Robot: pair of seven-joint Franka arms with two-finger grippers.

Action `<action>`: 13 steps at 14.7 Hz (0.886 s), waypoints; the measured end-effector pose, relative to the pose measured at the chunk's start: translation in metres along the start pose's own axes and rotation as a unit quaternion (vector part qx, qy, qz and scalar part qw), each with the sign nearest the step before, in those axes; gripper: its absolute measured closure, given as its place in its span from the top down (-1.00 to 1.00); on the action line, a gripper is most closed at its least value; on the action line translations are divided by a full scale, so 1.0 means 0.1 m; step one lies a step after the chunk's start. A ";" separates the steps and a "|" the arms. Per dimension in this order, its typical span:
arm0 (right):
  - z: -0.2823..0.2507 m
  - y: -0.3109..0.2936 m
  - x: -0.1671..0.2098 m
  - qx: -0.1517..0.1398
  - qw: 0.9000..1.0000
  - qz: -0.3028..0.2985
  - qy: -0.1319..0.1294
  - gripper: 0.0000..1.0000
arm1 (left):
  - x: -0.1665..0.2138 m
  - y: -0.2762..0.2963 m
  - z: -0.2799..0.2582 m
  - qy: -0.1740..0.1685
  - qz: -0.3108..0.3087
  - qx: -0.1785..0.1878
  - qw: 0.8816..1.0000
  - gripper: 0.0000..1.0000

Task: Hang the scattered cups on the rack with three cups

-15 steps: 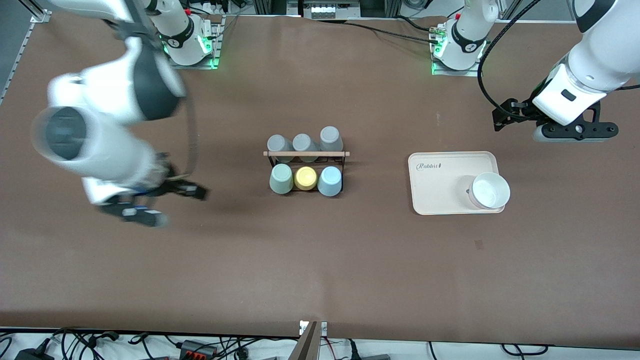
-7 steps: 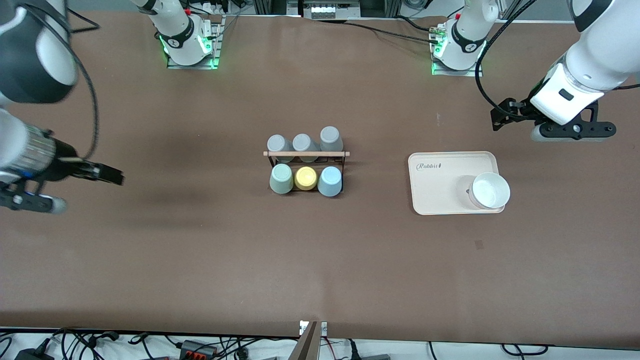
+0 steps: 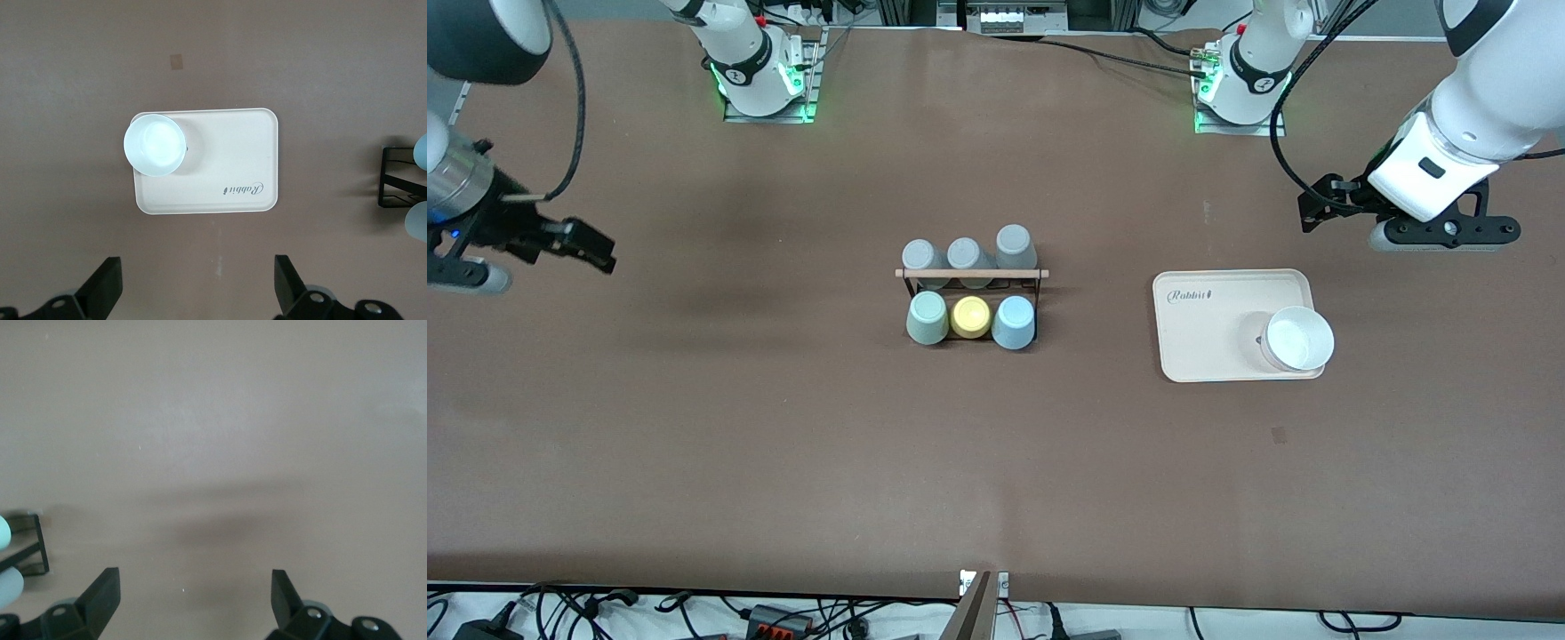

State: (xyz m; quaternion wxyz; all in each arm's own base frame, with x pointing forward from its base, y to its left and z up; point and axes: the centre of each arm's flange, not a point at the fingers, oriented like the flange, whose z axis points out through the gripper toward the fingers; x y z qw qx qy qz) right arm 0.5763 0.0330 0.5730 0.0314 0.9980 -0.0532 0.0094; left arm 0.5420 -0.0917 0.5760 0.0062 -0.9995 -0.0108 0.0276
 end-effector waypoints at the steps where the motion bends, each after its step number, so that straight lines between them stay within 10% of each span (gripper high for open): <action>1: 0.02 0.01 -0.08 -0.001 1.000 -0.001 -0.004 1.00 | 0.00 0.00 0.00 0.000 0.000 0.000 1.000 1.00; 13: -0.16 -0.04 -0.08 0.020 1.000 0.000 0.003 1.00 | -0.01 0.06 0.00 0.000 0.005 0.000 1.000 1.00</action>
